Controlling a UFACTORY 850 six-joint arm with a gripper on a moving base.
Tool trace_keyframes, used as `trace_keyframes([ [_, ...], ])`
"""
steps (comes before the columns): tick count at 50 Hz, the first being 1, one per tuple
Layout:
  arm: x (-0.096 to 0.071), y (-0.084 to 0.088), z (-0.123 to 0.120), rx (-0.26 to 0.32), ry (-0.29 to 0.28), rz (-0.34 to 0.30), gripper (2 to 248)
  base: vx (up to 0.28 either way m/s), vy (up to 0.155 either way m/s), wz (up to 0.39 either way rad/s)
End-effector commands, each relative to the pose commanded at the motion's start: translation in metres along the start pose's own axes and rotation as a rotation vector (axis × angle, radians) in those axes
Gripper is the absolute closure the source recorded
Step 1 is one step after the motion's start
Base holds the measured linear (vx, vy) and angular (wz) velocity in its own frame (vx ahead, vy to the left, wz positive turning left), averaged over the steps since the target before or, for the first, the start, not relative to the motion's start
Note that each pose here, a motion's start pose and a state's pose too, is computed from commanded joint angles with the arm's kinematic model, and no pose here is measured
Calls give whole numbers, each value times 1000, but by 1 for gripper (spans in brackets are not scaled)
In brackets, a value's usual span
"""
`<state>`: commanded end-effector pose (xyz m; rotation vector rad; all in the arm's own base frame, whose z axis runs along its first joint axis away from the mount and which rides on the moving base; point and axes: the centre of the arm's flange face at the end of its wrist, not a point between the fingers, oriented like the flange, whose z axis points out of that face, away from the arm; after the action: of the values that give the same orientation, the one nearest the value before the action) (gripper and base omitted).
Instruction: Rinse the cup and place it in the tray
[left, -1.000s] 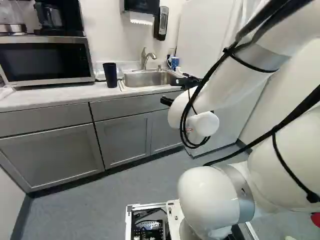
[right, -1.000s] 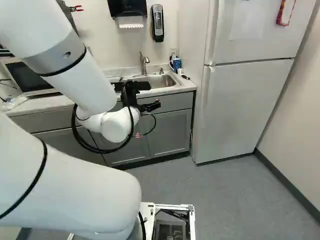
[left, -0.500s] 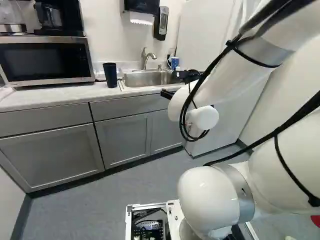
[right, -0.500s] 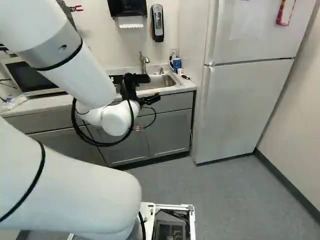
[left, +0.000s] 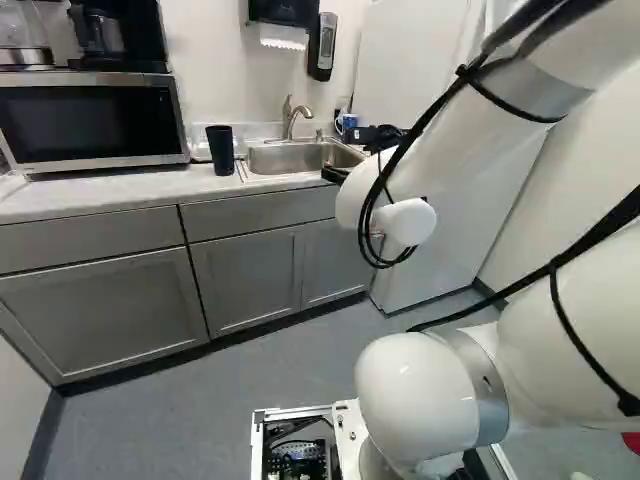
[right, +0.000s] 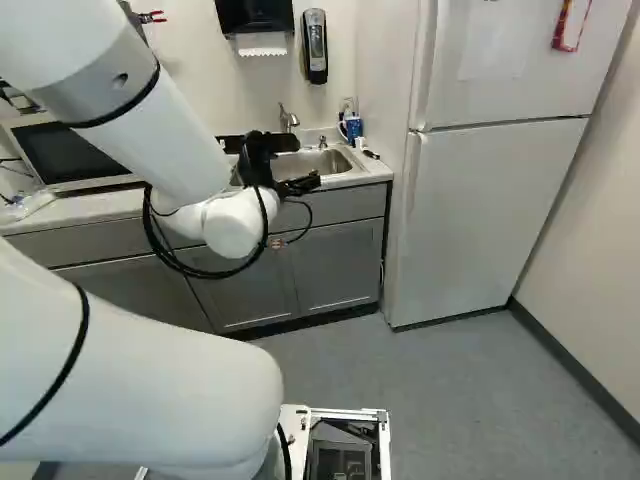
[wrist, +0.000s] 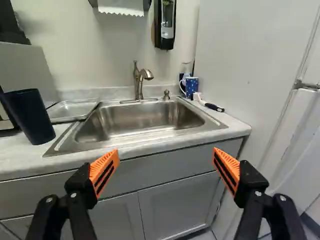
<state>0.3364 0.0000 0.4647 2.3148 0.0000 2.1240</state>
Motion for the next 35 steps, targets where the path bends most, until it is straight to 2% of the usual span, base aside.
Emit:
trace_keyframes([
  [21,22,0,11,0,35,0,3,0,0,0],
  [35,35,0,18,0,36,0,3,0,0,0],
])
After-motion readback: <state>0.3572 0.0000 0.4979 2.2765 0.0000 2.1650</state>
